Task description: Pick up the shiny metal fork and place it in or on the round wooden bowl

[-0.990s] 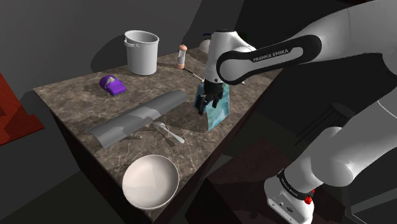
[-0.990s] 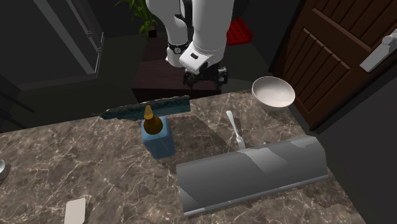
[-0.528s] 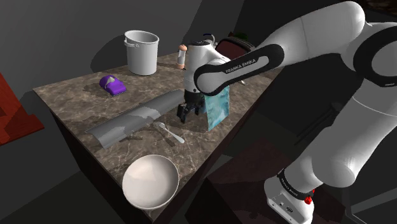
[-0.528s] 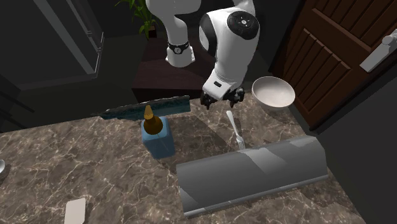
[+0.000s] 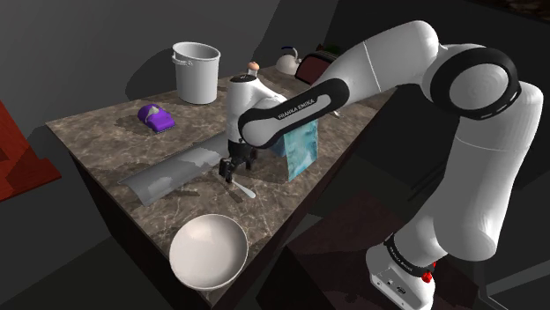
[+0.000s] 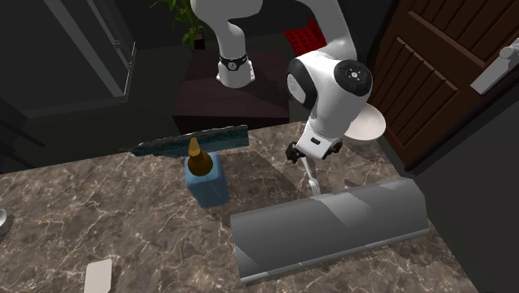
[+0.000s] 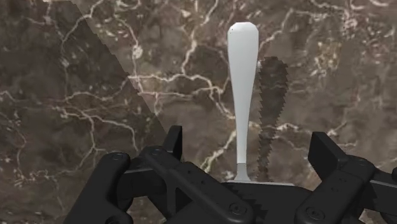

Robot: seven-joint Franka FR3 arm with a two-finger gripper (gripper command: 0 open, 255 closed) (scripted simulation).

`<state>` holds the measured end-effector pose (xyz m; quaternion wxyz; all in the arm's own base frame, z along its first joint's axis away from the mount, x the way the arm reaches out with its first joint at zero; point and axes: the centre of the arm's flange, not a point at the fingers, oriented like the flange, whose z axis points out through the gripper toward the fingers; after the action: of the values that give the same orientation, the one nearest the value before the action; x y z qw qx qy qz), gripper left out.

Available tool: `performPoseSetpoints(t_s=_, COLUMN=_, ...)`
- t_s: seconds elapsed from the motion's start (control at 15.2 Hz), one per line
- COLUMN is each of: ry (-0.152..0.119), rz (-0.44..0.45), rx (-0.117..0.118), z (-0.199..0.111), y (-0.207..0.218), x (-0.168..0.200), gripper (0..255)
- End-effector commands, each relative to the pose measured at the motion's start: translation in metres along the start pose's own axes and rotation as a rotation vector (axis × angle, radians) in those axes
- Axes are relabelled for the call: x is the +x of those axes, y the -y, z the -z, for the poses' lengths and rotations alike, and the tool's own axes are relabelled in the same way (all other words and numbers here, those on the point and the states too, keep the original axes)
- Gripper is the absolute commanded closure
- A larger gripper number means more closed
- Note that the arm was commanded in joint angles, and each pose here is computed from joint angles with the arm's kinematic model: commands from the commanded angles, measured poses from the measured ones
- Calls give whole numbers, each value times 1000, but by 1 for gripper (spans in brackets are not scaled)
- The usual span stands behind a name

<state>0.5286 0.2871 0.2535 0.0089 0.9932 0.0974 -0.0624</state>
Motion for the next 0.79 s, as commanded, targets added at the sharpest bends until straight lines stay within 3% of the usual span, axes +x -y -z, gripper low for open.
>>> performPoseSetpoints(t_s=0.0, ry=0, rz=2, rx=0, z=-10, y=1, x=2, gripper=0)
performPoseSetpoints(t_s=0.33, ry=0, rz=2, rx=0, z=-39, y=1, x=2, gripper=0)
performPoseSetpoints(t_s=0.73, ry=0, rz=2, rx=0, z=-39, y=1, x=2, gripper=0)
